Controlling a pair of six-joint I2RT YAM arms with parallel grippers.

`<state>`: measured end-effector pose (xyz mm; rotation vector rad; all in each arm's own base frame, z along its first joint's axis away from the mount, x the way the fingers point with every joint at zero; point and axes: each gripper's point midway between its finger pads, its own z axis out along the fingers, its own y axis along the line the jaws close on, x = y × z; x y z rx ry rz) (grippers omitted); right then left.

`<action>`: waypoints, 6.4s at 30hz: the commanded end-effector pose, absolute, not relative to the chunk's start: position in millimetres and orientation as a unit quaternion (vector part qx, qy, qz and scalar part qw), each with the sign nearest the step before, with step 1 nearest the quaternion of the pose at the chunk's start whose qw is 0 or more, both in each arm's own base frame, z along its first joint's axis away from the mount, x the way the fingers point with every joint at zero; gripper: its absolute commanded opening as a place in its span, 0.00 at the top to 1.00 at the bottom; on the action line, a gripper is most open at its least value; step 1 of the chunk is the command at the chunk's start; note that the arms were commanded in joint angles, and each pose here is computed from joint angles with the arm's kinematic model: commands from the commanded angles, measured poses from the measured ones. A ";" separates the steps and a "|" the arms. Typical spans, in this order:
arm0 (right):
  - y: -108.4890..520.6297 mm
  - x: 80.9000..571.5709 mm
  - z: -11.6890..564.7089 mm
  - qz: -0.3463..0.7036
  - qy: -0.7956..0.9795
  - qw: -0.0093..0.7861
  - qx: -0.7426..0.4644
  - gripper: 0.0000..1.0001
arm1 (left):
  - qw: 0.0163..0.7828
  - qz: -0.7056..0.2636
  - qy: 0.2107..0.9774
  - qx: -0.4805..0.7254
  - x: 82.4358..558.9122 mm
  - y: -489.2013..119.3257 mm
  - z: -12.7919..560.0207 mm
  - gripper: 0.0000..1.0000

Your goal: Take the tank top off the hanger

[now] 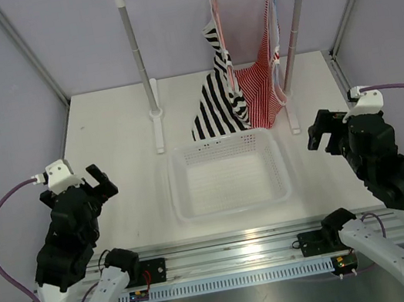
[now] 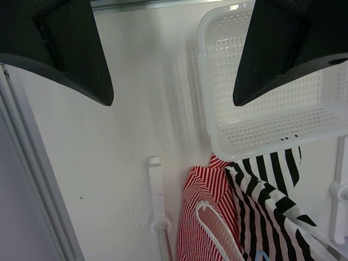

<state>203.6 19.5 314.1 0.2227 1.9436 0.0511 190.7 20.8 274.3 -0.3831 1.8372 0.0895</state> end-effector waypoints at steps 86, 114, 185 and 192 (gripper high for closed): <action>160.5 359.4 489.9 0.159 0.765 0.617 -0.098 1.00 | 0.610 0.000 0.776 -0.161 199.4 9.1 281.6 0.01; 26.0 130.5 570.6 0.165 0.671 0.723 0.018 1.00 | 0.616 -0.002 0.773 -0.153 201.2 7.6 292.5 0.01; 9.4 82.9 378.5 0.110 0.836 0.537 0.013 1.00 | 0.639 -0.372 0.635 0.225 281.0 -541.7 455.8 1.00; 21.9 54.3 381.0 0.171 0.831 0.529 -0.011 1.00 | 0.637 -0.357 0.667 0.150 322.6 -520.7 450.0 1.00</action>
